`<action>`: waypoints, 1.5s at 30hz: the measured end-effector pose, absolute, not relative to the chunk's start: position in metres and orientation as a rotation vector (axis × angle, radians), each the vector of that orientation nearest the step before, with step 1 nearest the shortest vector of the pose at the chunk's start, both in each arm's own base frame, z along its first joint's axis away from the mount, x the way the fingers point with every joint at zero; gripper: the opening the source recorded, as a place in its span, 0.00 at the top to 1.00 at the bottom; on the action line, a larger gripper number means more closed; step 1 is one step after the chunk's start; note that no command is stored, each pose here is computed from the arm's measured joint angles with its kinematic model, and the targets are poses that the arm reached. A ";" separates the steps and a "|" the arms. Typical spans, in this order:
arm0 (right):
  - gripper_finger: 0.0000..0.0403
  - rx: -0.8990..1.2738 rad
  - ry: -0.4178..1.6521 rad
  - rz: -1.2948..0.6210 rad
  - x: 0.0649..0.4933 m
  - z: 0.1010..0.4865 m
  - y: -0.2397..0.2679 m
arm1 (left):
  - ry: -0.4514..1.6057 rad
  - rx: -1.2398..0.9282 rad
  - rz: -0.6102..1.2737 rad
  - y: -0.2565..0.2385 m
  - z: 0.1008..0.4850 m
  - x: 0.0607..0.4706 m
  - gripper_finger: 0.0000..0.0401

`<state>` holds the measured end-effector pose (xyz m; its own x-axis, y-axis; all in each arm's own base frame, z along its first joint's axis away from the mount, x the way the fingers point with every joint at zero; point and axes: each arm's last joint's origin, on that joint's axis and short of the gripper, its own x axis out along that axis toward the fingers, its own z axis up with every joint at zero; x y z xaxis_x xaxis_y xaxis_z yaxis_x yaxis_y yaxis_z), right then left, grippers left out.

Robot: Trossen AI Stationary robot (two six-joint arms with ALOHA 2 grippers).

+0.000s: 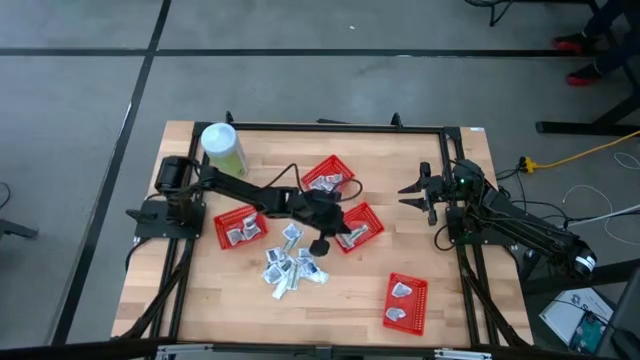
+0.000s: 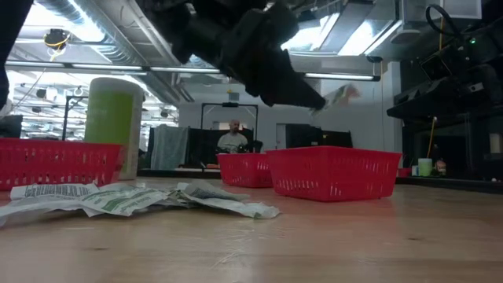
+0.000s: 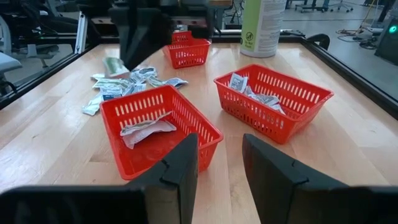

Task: Pick & Place First Aid Supplies
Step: Put the green bandage into the red container

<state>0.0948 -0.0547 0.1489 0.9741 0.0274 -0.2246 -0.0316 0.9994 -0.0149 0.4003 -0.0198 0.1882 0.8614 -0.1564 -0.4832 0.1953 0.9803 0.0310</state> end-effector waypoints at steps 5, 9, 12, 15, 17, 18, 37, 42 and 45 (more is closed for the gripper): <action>0.69 -0.019 0.226 0.030 0.095 0.149 -0.055 | 0.524 0.048 -0.187 -0.009 0.184 0.401 0.99; 0.69 -0.019 0.226 0.030 0.095 0.149 -0.055 | 0.549 0.043 -0.178 -0.005 0.182 0.399 0.98; 0.69 -0.019 0.226 0.029 0.095 0.149 -0.055 | 0.558 0.042 -0.179 -0.005 0.181 0.399 0.98; 0.69 -0.019 0.226 0.029 0.095 0.149 -0.055 | 0.563 0.022 -0.174 -0.005 0.181 0.399 0.98; 0.69 -0.019 0.226 0.029 0.095 0.149 -0.055 | 0.565 0.020 -0.175 -0.005 0.180 0.399 0.98; 0.69 -0.019 0.226 0.030 0.095 0.149 -0.055 | 0.568 0.019 -0.177 -0.005 0.180 0.399 0.98; 0.69 -0.019 0.226 0.030 0.095 0.149 -0.055 | 0.571 0.032 -0.187 0.000 0.179 0.398 0.78; 0.69 -0.019 0.226 0.029 0.095 0.149 -0.055 | 0.575 0.083 -0.164 -0.007 0.182 0.397 0.80; 0.69 -0.019 0.226 0.030 0.095 0.149 -0.055 | 0.596 0.119 -0.135 -0.013 0.187 0.393 0.81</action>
